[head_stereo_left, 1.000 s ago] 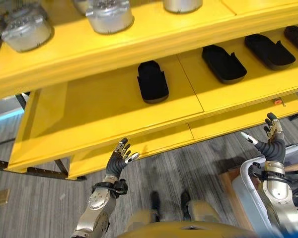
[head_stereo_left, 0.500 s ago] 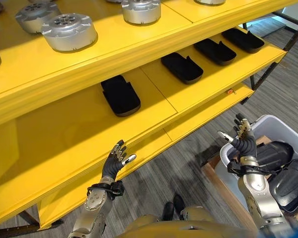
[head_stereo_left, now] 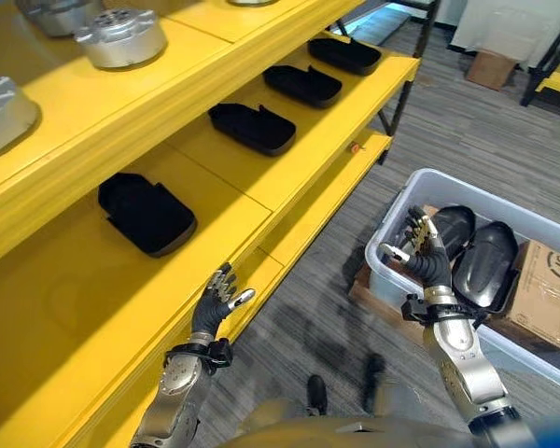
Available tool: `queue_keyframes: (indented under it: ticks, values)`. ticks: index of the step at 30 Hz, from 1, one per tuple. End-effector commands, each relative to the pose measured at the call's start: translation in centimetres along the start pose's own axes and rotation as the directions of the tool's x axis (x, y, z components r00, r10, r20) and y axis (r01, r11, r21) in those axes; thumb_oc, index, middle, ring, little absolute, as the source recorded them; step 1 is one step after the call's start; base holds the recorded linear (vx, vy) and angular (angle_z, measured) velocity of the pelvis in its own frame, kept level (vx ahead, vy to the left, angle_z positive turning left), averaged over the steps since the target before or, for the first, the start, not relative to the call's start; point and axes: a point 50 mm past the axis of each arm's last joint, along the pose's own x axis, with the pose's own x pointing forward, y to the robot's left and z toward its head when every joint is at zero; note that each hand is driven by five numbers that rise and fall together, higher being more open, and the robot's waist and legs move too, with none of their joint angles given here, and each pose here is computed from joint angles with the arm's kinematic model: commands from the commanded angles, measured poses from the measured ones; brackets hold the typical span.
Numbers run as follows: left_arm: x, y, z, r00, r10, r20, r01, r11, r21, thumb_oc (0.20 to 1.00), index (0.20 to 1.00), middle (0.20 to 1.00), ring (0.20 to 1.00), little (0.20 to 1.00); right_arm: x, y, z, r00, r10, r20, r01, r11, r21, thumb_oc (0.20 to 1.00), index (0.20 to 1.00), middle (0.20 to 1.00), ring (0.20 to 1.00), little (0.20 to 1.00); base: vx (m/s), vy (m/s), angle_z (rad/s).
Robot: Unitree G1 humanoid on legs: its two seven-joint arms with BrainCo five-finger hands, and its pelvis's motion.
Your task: Move parts from the plastic box to the shelf.
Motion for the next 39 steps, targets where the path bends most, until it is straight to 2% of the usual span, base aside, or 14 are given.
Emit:
queue_keyframes:
  ticks: [1, 6, 21, 27, 35, 39]
  values:
    - [-0.6, 0.7, 1.2, 0.997, 0.030, 0.070, -0.030, 0.999, -0.013, 1.000, 1.000, 1.000, 1.000, 1.000, 0.6, -0.7, 2.5, 0.992, -0.027, 0.123, 0.027, 1.000, 0.003, 1.000, 1.000, 1.000, 1.000, 1.000, 0.09, -0.146, -0.23]
    - [-0.5, 0.4, 0.8, 0.997, 0.049, 0.062, -0.047, 0.998, -0.031, 1.000, 1.000, 1.000, 1.000, 1.000, 0.2, -1.4, 2.1, 0.993, -0.044, 0.106, 0.046, 0.999, -0.016, 1.000, 1.000, 1.000, 1.000, 1.000, 0.14, -0.222, -0.15]
    - [0.1, -0.8, 0.5, 0.999, -0.006, 0.045, 0.008, 0.999, -0.032, 1.000, 1.000, 1.000, 1.000, 1.000, 0.1, -3.3, 2.8, 0.986, -0.090, 0.141, 0.097, 0.994, -0.046, 1.000, 1.000, 1.000, 1.000, 1.000, 0.08, -0.152, 0.02]
    - [0.7, -0.9, 1.5, 0.996, -0.018, 0.083, 0.020, 1.000, -0.024, 1.000, 1.000, 1.000, 1.000, 1.000, 0.4, -2.9, 3.2, 0.986, -0.044, 0.163, 0.053, 0.997, -0.055, 1.000, 1.000, 1.000, 1.000, 1.000, 0.04, -0.192, -0.13]
    - [0.8, -1.6, 1.5, 0.995, -0.036, 0.095, 0.038, 0.999, -0.021, 1.000, 1.000, 1.000, 1.000, 1.000, 0.7, -3.7, 3.4, 0.974, -0.120, 0.194, 0.138, 0.987, -0.082, 1.000, 1.000, 1.000, 1.000, 1.000, 0.16, 0.131, -0.03]
    - [0.6, -1.6, 1.3, 0.995, -0.042, 0.094, 0.045, 0.999, -0.031, 1.000, 1.000, 1.000, 1.000, 1.000, 0.1, -3.5, 2.9, 0.979, -0.120, 0.162, 0.129, 0.990, -0.047, 1.000, 1.000, 1.000, 1.000, 1.000, 0.23, 0.340, -1.23]
